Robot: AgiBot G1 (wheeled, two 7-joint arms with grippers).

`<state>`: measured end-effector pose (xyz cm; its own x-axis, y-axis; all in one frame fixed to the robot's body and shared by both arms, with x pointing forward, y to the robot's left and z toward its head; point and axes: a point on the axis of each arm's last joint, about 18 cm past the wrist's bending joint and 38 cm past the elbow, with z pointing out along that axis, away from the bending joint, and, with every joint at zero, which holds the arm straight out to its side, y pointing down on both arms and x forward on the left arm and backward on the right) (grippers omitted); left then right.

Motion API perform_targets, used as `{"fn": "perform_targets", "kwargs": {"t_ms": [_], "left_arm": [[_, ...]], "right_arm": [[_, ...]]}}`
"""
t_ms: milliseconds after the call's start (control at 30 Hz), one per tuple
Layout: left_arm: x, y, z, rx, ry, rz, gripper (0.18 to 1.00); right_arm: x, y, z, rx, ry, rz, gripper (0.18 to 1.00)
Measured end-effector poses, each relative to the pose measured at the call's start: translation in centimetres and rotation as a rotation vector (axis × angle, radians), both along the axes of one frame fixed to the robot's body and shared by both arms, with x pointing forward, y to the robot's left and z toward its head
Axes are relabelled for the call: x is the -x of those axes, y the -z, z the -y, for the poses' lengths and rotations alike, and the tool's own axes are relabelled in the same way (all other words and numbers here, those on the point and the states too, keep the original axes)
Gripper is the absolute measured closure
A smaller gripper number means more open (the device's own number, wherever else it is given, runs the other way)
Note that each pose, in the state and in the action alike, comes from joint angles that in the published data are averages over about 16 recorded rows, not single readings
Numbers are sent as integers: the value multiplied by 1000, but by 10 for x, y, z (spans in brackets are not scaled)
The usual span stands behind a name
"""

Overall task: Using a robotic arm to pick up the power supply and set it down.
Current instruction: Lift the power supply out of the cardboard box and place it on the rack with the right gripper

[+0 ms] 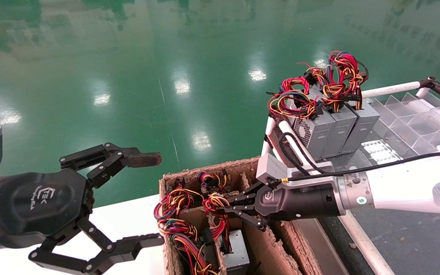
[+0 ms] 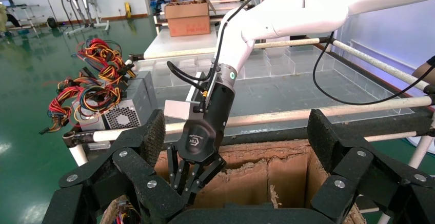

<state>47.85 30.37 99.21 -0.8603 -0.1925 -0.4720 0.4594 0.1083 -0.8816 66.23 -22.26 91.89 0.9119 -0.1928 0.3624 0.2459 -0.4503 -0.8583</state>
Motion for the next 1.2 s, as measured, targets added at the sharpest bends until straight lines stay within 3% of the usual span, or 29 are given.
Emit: {"fn": "perform_targets", "kwargs": {"t_ms": [267,533,900,1200], "left_arm": [[0,0,0,0,0,0,184],[0,0,0,0,0,0,184],[0,0,0,0,0,0,184],[0,0,0,0,0,0,184]], "right_arm": [[6,-15,10,-61,-15,43,955],[25,-53,34,-155,-26,128,960],[82,-132,82,-274,-16,295,960],[125,-176,121,-300,73,441,960]]}}
